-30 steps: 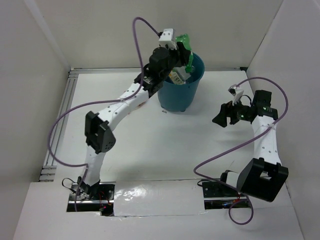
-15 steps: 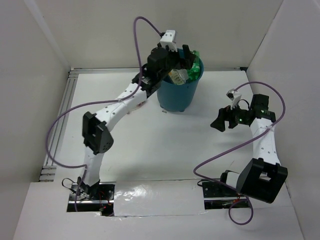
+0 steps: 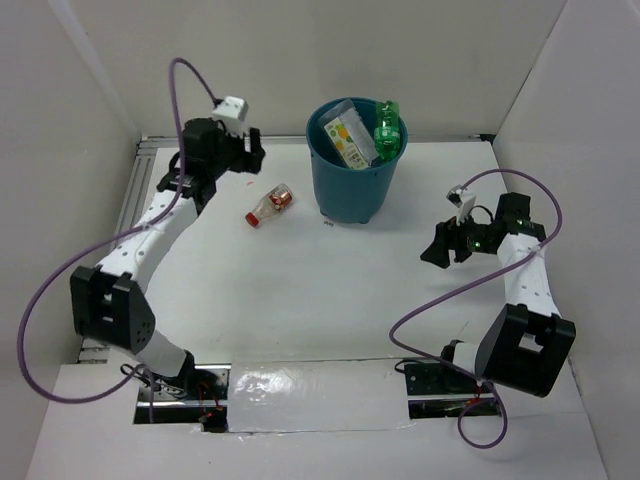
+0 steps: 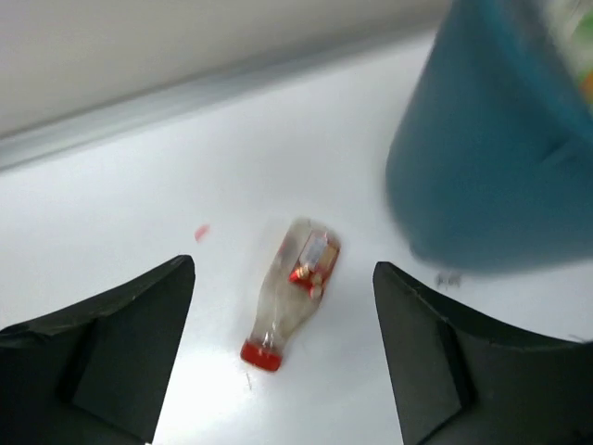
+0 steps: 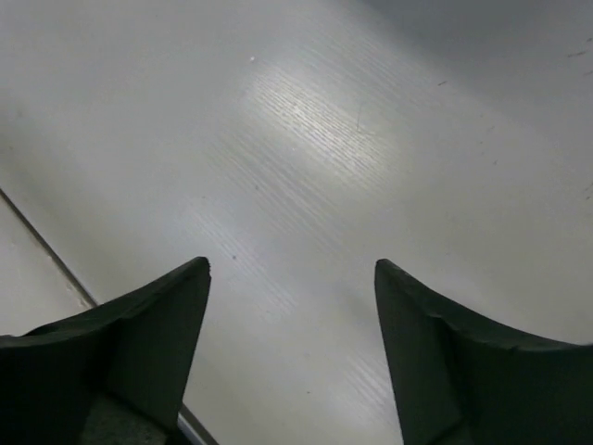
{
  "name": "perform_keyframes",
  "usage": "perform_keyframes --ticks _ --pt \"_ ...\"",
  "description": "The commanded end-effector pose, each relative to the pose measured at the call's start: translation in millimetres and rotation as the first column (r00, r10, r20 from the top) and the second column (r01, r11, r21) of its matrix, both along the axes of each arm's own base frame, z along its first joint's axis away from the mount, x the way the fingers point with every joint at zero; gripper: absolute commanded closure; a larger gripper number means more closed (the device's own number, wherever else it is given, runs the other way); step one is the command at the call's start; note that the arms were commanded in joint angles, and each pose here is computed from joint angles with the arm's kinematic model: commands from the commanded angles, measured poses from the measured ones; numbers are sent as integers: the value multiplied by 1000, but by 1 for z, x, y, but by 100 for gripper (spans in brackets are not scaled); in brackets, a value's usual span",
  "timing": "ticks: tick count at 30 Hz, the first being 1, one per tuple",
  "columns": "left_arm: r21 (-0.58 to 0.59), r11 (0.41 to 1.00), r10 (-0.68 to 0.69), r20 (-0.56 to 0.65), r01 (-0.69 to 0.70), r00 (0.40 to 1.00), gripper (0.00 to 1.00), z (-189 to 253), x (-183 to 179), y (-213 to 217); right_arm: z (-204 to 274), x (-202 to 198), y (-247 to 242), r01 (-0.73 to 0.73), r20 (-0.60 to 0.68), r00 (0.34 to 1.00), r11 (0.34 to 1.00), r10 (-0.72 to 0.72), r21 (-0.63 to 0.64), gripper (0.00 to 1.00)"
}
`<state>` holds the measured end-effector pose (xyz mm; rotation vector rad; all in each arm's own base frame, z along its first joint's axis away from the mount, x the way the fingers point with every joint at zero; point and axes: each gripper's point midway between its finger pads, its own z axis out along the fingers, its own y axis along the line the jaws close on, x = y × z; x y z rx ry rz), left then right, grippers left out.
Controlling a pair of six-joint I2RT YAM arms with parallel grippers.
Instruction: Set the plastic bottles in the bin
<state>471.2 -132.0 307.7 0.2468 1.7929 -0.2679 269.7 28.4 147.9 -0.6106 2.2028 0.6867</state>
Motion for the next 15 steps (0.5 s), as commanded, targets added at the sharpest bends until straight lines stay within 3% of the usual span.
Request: perform_keyframes --ticks 1,4,15 --pt "120 977 -154 -184 177 971 6 -67 -3 -23 0 5 1 -14 -1 1000 1000 14 9 18" --pt "180 959 -163 -276 217 947 1 -112 7 -36 5 10 2 -23 11 1000 1000 23 5 14" --pt "325 926 -28 -445 191 895 1 -222 36 -35 5 6 1 -12 2 1000 1000 12 -25 12"
